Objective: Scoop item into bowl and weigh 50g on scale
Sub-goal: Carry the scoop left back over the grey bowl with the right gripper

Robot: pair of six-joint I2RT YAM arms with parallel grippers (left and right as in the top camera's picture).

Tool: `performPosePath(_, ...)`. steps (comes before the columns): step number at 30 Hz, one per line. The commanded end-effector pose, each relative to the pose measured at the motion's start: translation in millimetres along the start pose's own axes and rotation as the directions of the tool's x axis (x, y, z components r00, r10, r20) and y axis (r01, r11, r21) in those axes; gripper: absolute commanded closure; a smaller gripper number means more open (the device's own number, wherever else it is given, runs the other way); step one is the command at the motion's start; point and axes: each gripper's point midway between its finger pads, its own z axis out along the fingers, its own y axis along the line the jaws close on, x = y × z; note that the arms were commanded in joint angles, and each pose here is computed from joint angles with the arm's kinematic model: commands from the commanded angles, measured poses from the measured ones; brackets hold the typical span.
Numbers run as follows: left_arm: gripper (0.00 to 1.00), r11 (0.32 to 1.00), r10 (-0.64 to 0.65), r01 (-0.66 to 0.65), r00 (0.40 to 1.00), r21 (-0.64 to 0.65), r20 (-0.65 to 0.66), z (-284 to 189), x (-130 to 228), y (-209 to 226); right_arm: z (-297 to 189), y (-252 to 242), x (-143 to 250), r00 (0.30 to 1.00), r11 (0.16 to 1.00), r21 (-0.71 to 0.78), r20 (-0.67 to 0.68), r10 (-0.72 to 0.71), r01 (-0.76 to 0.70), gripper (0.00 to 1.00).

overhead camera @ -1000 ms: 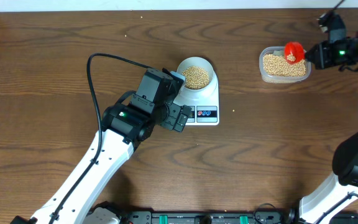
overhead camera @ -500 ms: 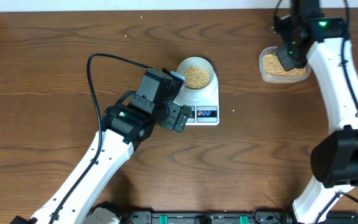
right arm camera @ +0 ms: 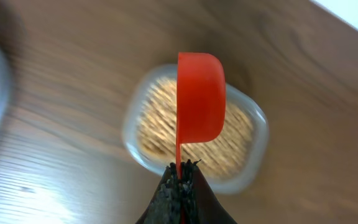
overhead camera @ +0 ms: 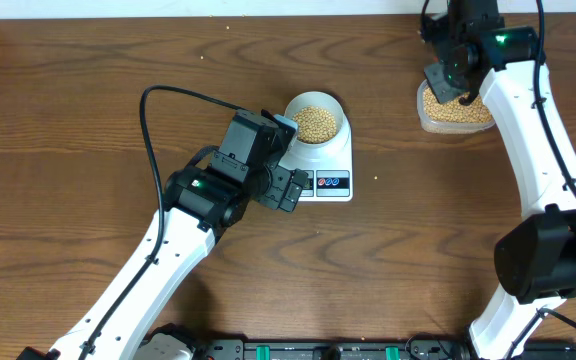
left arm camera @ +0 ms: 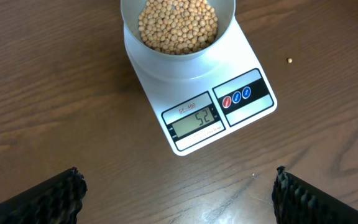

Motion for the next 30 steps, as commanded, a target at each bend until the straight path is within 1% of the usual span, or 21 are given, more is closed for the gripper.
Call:
performPosePath(1, 0.02, 1.000, -0.005, 0.004, 1.000, -0.014, -0.009, 2, 1, 3, -44, 55, -46, 0.970, 0.941, -0.329, 0.242, 0.007, 0.075, 0.99)
performPosePath(3, 0.02, 1.000, -0.005, 0.005, 1.000, -0.014, -0.009, 2, 1, 3, -54, 77, -54, 0.954, 0.888, -0.443, 0.298, 0.017, 0.123, 0.99)
performPosePath(5, 0.02, 1.000, -0.005, 0.005, 1.000, -0.014, -0.009, 2, 1, 3, -67, 103, -59, 0.936, 0.808, -0.555, 0.353, 0.013, 0.198, 0.99)
performPosePath(7, 0.02, 1.000, -0.005, 0.004, 1.000, -0.014, -0.009, 2, 1, 3, -67, 112, -59, 0.936, 0.786, -0.581, 0.352, 0.012, 0.209, 0.99)
performPosePath(12, 0.02, 1.000, -0.005, 0.005, 1.000, -0.014, -0.009, 2, 1, 3, -65, 131, -57, 0.939, 0.763, -0.603, 0.343, -0.016, 0.234, 0.99)
performPosePath(21, 0.02, 1.000, -0.005, 0.005, 1.000, -0.014, -0.009, 2, 1, 3, -69, 166, -51, 0.918, 0.718, -0.604, 0.376, -0.126, 0.346, 0.99)
performPosePath(30, 0.02, 1.000, -0.005, 0.005, 1.000, -0.014, -0.009, 2, 1, 3, -48, 175, -37, 0.922, 0.704, -0.616, 0.357, -0.150, 0.353, 0.99)
